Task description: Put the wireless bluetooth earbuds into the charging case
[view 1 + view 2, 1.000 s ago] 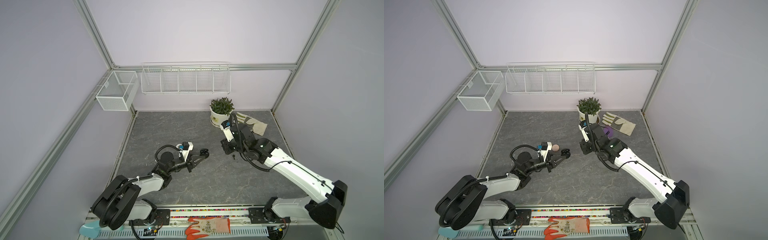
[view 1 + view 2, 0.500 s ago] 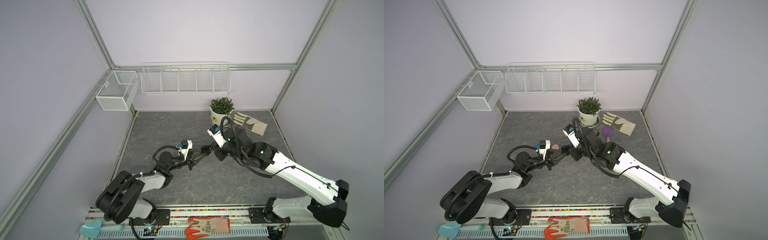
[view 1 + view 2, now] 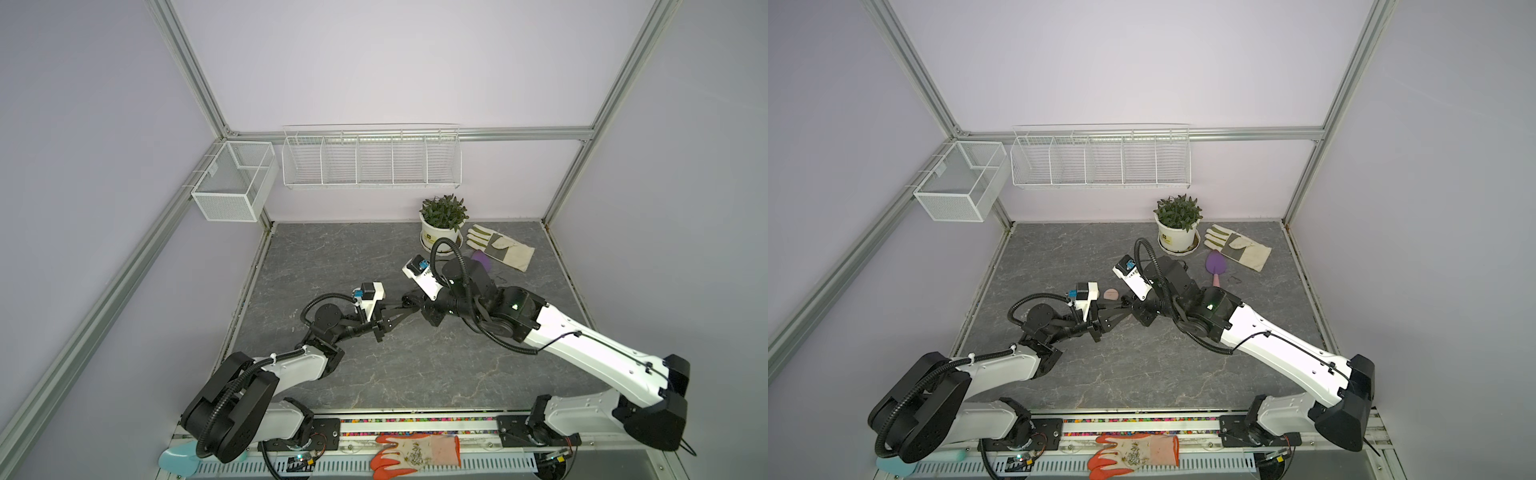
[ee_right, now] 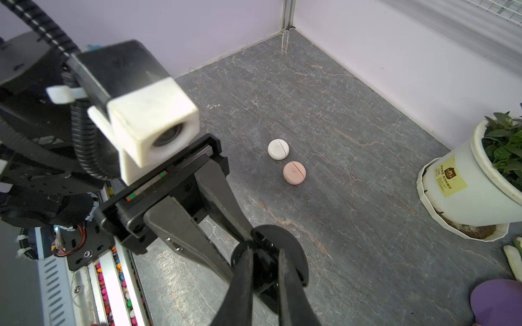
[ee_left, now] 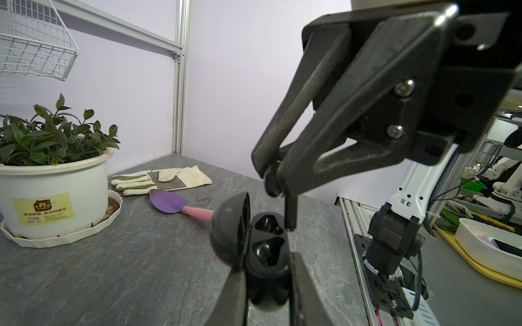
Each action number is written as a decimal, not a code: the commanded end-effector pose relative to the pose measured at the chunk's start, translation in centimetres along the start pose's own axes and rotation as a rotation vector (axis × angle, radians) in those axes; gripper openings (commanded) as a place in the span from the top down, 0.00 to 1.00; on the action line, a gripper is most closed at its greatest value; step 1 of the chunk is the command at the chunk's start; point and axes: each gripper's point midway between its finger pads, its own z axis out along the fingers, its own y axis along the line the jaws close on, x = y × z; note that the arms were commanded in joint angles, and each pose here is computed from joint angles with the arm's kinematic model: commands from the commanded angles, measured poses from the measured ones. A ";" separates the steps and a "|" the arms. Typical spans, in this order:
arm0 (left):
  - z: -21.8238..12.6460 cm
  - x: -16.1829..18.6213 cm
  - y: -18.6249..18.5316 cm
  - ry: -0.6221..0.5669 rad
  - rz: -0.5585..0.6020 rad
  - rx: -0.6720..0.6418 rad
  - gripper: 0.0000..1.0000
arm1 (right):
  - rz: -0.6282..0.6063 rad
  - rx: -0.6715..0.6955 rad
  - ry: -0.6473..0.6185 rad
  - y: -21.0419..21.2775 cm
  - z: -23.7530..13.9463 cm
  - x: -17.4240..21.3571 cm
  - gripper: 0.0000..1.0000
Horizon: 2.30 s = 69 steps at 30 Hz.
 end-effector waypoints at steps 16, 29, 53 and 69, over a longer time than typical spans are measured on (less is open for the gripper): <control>-0.1 -1.0 -0.4 -0.005 0.058 0.009 1.00 | -0.049 -0.022 0.061 0.5 0.9 1.6 0.86; -0.4 -1.4 -0.8 -0.007 0.072 0.006 1.00 | -0.061 -0.038 0.061 1.1 1.2 1.4 0.86; -0.4 -0.9 -0.4 0.008 0.079 -0.011 1.00 | -0.074 -0.021 0.033 1.0 -2.3 -1.6 0.48; -0.2 -0.2 -0.5 0.023 0.044 0.019 1.00 | 0.635 0.414 0.368 -16.3 -0.1 16.7 0.60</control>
